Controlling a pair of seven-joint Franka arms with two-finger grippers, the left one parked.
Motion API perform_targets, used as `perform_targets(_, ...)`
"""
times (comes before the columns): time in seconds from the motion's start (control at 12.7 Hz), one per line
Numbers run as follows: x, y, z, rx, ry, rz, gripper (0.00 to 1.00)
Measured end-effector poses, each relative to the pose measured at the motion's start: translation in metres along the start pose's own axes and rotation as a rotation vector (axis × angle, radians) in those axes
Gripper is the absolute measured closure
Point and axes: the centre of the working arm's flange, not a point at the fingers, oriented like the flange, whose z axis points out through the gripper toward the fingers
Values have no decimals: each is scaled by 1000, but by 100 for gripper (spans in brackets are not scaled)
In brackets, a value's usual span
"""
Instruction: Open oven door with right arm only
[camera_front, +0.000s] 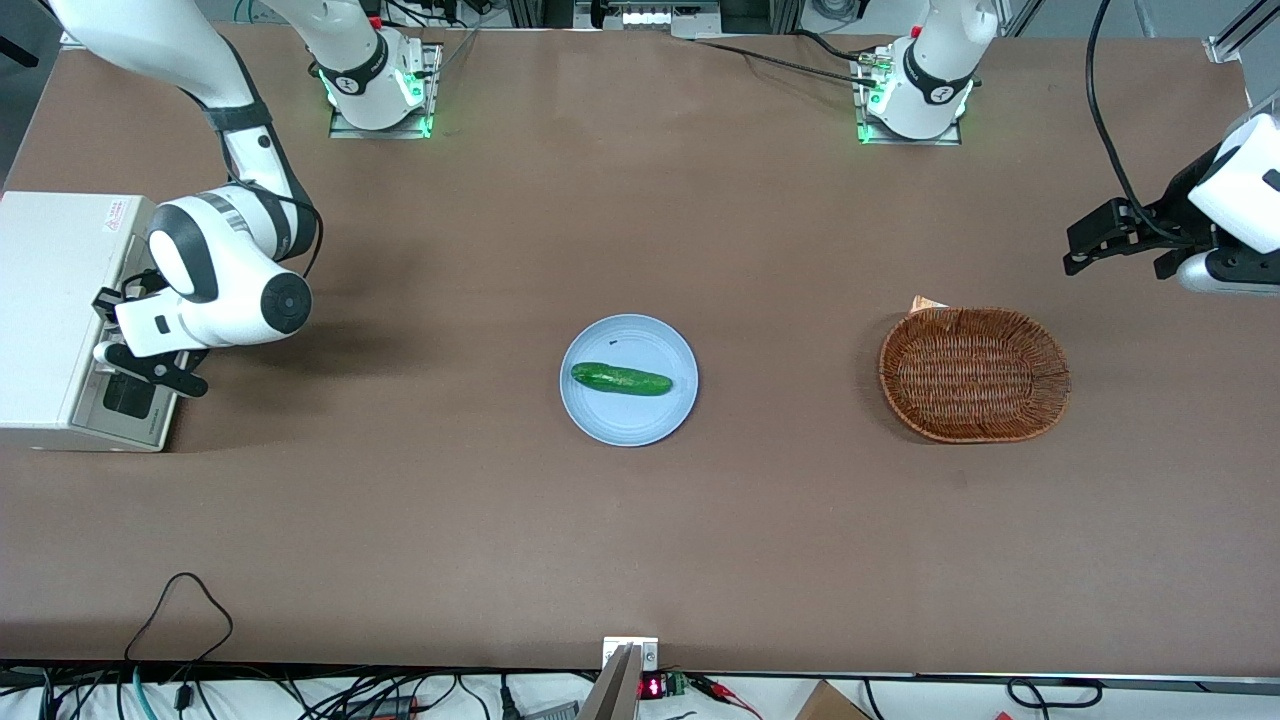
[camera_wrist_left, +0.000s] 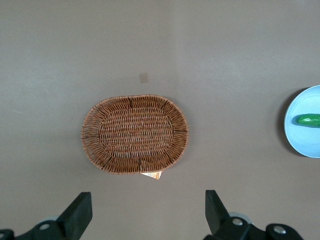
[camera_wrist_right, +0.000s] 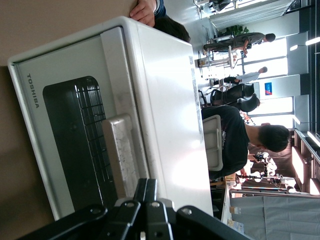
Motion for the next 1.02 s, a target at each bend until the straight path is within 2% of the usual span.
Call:
perform_targets(0.79, -2, -10, 6, -7, 5, 0, 99)
perform_targets(1.02, -5, -13, 7, -24, 25, -20, 99)
